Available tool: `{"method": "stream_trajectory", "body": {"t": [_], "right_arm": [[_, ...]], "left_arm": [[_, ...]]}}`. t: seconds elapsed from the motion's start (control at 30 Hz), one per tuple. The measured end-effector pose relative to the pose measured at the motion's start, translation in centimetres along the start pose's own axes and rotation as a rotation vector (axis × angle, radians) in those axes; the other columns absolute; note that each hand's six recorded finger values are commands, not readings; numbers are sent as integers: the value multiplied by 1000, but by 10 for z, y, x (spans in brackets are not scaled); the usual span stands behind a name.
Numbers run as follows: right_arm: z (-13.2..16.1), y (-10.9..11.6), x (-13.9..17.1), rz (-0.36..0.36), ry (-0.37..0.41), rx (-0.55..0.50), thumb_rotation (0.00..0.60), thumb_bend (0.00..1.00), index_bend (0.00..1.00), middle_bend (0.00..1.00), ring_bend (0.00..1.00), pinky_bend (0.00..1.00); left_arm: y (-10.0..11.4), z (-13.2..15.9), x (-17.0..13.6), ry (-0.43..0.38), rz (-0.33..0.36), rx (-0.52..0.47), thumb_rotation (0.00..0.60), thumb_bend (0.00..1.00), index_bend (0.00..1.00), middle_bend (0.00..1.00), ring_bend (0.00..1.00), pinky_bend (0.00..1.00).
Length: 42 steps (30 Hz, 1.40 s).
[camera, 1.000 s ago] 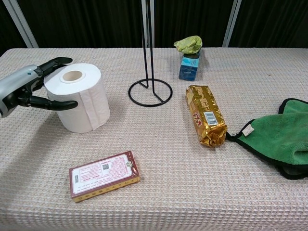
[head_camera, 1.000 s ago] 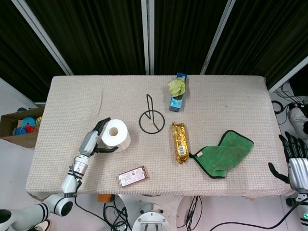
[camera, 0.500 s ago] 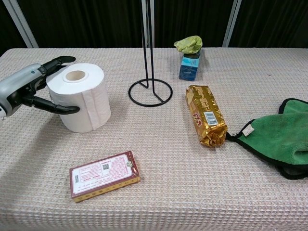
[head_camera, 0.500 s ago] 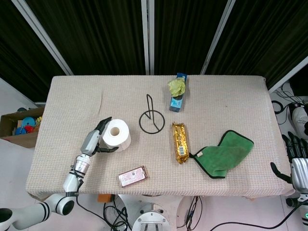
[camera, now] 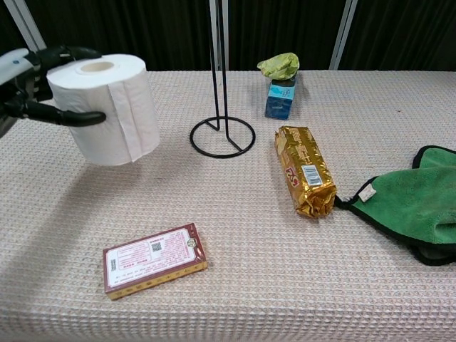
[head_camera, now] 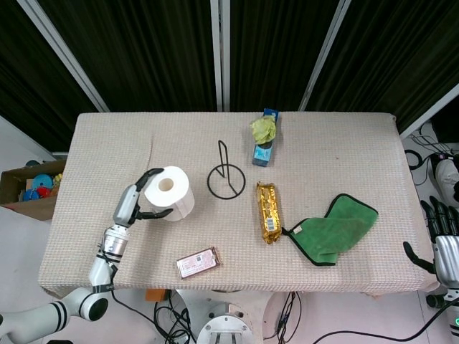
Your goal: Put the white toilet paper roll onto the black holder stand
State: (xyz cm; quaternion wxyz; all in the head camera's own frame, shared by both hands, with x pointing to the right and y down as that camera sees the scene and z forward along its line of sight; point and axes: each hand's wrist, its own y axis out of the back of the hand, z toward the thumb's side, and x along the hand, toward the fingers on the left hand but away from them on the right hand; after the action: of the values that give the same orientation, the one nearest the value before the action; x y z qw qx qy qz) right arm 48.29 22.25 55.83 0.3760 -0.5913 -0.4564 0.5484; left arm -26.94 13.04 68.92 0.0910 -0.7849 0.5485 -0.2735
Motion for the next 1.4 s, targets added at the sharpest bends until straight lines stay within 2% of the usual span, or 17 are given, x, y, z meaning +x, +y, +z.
{"method": "stream_trajectory", "body": {"t": [0.23,0.4,0.53,0.73,0.9,1.1,1.4], "right_arm": [[1,-1,0,1,4,-2,600,232,0,0,0,0],[3,0,-1,-3,10,-3,600,233,0,0,0,0],[3,0,-1,-3,10,-2,600,233,0,0,0,0],[4,0,-1,-3,10,-3,600,232,0,0,0,0],[1,1,0,-5,2,-5,600,232,0,0,0,0],[-6,3,1,-8,-13,-7,600,232,0,0,0,0],[-10,2,1,-10,-19,-12,600,232,0,0,0,0]], "left_arm": [[38,56,7,-98,50,-104,600,307,269,455,326,425],[65,114,18,-187,59,-178,600,308,271,457,328,427],[77,161,34,-255,46,-191,600,308,271,457,328,427],[65,200,66,-276,14,-197,600,309,271,457,328,427],[36,221,92,-285,-14,-141,600,316,275,460,328,427],[7,219,116,-268,-18,-56,600,317,276,461,328,427],[-4,203,130,-221,-6,-5,600,319,277,462,328,426]]}}
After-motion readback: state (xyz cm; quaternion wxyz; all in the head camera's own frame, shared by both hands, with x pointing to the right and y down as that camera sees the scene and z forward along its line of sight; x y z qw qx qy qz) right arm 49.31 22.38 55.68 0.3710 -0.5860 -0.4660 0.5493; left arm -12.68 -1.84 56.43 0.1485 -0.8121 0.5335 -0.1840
